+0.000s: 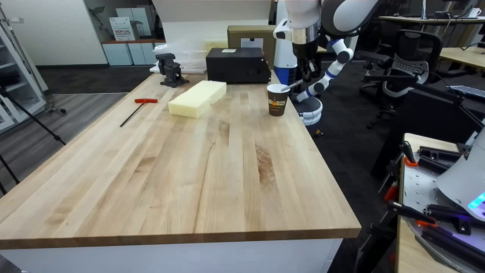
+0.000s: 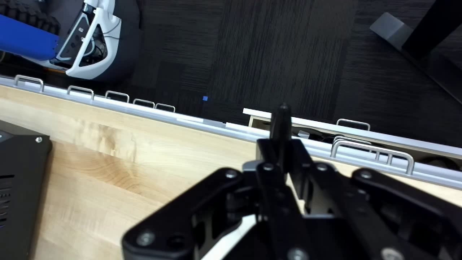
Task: Put the pen inside the brown coffee cup, remove the pen from the coffee cup
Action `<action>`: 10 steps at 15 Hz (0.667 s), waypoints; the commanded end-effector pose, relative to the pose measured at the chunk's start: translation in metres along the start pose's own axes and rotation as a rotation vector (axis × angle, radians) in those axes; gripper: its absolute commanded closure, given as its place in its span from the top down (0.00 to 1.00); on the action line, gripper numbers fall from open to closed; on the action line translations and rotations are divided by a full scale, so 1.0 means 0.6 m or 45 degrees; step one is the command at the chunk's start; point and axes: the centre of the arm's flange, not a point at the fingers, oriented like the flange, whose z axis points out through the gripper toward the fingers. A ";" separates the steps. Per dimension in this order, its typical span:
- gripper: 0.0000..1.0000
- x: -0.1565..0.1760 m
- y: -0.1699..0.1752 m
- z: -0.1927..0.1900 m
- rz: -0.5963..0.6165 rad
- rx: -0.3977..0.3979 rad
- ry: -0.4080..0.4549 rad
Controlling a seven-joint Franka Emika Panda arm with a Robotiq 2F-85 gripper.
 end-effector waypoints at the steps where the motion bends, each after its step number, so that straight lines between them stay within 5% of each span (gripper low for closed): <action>1: 0.04 0.022 -0.007 0.005 -0.010 -0.022 -0.015; 10: 0.04 0.046 0.002 0.005 -0.010 -0.028 0.002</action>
